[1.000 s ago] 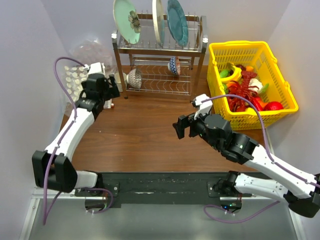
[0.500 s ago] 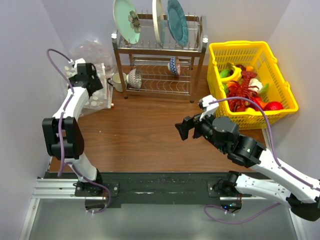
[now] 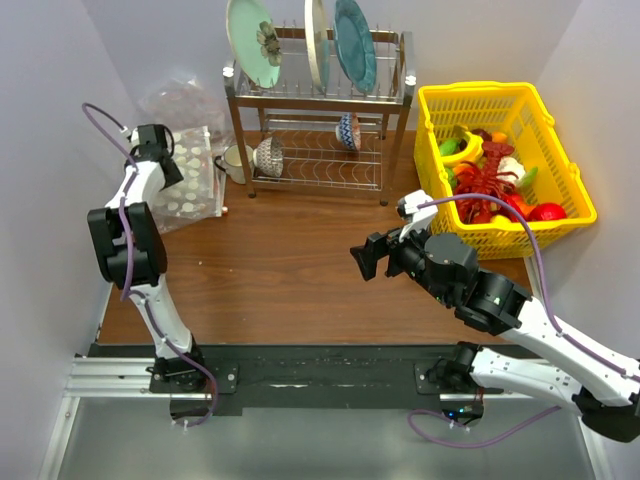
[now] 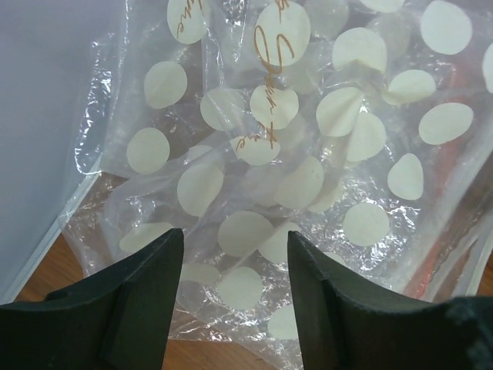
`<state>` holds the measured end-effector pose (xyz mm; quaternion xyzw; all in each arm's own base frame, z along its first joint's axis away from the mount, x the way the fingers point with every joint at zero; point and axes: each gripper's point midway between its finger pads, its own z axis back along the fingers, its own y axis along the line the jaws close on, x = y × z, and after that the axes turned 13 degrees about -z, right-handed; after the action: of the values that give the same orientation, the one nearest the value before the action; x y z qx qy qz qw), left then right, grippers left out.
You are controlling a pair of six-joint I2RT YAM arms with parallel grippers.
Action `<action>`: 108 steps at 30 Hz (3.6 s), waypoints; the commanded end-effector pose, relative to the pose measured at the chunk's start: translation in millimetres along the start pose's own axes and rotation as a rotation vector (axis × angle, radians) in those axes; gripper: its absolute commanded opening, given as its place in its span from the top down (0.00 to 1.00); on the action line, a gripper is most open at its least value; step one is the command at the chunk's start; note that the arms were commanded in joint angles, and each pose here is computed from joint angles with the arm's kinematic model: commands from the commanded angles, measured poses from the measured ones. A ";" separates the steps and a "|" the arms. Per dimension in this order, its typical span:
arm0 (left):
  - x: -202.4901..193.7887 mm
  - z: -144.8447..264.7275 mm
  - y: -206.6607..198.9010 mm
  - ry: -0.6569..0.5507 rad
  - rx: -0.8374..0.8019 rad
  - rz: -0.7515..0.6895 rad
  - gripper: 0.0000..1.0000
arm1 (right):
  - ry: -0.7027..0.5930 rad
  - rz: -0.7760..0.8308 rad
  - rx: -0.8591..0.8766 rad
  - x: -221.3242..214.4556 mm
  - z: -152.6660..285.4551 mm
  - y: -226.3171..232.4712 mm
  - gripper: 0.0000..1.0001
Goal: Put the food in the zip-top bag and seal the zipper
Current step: Pick up the zipper food storage bag at the center of the board, then open the zipper of the food storage bag at the center of the board.
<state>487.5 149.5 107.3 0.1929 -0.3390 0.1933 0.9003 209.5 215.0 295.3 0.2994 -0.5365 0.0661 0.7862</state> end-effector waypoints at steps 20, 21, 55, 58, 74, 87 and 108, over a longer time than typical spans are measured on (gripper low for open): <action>22.2 17.4 3.1 -0.045 -0.096 0.007 1.00 | -0.044 -0.040 0.011 9.5 9.6 -0.1 0.01; 26.7 26.1 1.1 -0.063 -0.110 0.005 1.00 | -0.044 -0.040 0.011 9.7 9.4 0.2 0.01; -12.4 346.1 -22.5 -0.538 -0.913 0.055 1.00 | 0.061 -0.106 0.059 -16.5 -24.9 24.4 0.04; -2.8 383.2 -16.6 -0.634 -0.958 0.010 1.00 | 0.050 -0.117 0.058 -12.1 -26.9 26.6 0.04; 22.1 467.2 17.1 -0.932 -0.951 0.046 1.00 | -0.073 -0.129 -0.019 13.4 -14.8 7.9 0.03; -20.8 429.2 -60.8 -0.662 -1.445 0.053 1.00 | -0.151 -0.063 -0.026 31.2 1.3 -2.0 0.01; -40.3 432.4 -87.7 -0.597 -1.568 -0.027 1.00 | -0.138 -0.248 0.140 65.8 -30.3 9.1 0.06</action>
<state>280.1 -135.6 345.2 -0.4339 -0.5839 -0.1400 0.6717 255.9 208.8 299.3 0.3184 -0.5425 -0.0061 0.7773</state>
